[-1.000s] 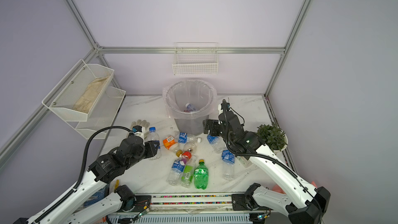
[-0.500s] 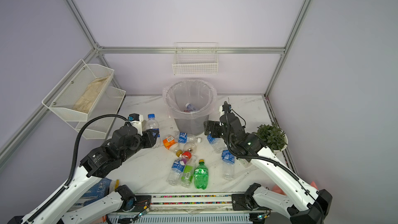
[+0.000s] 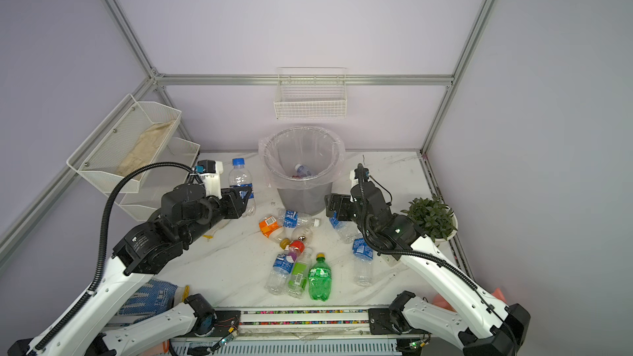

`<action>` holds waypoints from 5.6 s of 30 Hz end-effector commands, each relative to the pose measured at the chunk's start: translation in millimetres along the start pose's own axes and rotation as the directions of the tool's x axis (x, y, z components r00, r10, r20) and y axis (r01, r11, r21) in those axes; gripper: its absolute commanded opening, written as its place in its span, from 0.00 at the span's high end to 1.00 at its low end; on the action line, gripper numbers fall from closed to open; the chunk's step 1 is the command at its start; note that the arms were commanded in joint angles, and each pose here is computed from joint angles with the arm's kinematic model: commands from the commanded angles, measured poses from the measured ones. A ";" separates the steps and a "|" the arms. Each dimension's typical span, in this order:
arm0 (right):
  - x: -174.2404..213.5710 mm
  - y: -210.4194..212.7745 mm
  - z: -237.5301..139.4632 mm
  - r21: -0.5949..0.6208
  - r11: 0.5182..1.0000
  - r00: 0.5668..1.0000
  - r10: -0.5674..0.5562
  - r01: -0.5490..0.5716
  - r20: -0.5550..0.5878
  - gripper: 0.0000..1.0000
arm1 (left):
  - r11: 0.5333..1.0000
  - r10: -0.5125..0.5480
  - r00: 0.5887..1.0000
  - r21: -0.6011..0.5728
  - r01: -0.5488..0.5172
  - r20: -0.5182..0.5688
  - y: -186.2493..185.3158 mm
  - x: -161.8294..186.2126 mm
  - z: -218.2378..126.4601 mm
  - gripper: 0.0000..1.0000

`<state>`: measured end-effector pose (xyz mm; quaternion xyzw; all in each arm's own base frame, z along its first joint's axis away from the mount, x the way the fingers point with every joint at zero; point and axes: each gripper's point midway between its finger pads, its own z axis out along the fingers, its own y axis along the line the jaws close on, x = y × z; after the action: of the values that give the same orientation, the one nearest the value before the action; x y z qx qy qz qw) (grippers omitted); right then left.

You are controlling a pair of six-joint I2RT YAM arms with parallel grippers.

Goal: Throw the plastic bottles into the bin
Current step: 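Lift the blue-capped bottle with the left gripper toward the bin, then open the left gripper over the bin to drop the bottle, then withdraw the left gripper from the bin while the right gripper lowers toward the pile, then lower the right gripper onto the white-capped blue-labelled water bottle and close it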

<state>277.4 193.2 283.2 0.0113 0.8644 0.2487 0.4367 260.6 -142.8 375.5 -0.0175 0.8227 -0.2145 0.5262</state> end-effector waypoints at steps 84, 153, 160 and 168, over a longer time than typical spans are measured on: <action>20.0 -15.7 -2.8 0.040 0.999 0.999 0.020 -0.018 -0.048 0.03 | 0.988 0.044 0.995 0.144 -0.057 0.093 -48.2 -55.2 14.4 0.00; 126.1 -93.5 111.0 0.336 0.919 0.929 -0.077 0.207 -0.362 0.03 | 0.988 -0.142 0.981 0.035 0.148 -0.129 33.6 98.3 4.9 0.00; 124.7 -102.6 119.9 0.364 0.895 0.919 -0.109 0.257 -0.380 0.03 | 0.989 -0.141 0.982 0.028 0.145 -0.126 35.7 99.2 4.4 0.00; 125.6 -111.8 129.2 0.382 0.877 0.906 -0.124 0.291 -0.405 0.03 | 0.989 -0.140 0.982 0.024 0.144 -0.125 36.5 99.8 4.8 0.00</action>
<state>312.1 181.8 74.5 -0.0306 0.9620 0.0130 0.2710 227.8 -136.7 286.1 -0.0485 0.8433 -0.2678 0.4635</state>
